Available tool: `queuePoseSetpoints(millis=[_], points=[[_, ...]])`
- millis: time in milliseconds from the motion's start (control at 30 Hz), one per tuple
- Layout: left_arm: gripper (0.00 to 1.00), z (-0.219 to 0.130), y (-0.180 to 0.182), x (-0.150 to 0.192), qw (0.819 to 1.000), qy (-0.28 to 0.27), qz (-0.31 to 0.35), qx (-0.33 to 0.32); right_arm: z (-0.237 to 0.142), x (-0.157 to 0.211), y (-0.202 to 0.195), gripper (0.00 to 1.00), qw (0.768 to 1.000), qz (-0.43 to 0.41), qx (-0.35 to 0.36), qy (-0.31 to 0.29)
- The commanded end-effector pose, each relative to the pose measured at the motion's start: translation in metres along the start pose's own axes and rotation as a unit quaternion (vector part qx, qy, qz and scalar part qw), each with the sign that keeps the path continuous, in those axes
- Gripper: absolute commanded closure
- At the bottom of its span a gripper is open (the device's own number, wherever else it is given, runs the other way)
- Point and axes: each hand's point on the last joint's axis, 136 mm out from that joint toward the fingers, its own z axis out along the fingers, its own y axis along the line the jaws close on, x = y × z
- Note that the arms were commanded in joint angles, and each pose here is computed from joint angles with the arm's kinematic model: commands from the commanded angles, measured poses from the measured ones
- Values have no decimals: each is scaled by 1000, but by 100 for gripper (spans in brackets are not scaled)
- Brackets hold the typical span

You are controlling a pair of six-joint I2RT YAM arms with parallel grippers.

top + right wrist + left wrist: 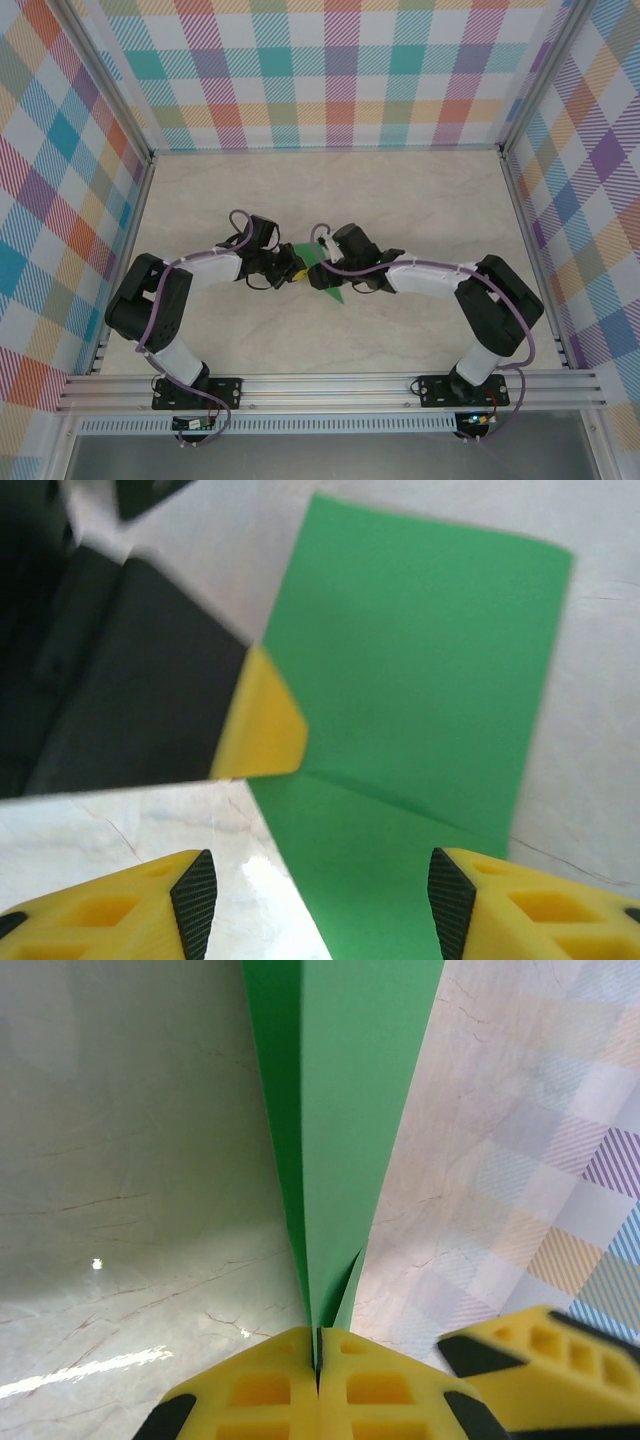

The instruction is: Fold a paper plane with a square sheet of paper (pick it up from the middle)

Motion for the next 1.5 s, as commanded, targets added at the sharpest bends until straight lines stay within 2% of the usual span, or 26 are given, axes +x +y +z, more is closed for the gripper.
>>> queuePoseSetpoints(millis=[0, 267, 600, 1033, 1100, 1300, 1467], points=[[96, -2, -2, 5, 1000, 6, -9, -8, 7, 1, -7, 39, 991, -119, 58, -22], [96, -3, -4, 5, 1000, 7, -11, -8, 25, 12, -9, 40, 976, -189, 101, -33], [96, -6, -4, 5, 1000, 2, -15, -12, 33, 20, -23, 56, 962, -226, 147, -43], [96, -5, -5, 2, 1000, -2, -16, -18, 31, 28, -19, 71, 962, -232, 141, -38], [96, -6, -5, 1, 1000, -3, -16, -20, 31, 28, -17, 71, 963, -228, 135, -39], [96, -4, -3, 1, 1000, -1, -17, -23, 27, 22, -11, 62, 969, -209, 126, -47], [96, -2, -2, 2, 1000, 2, -20, -24, 18, 12, -4, 62, 970, -202, 117, -63]])
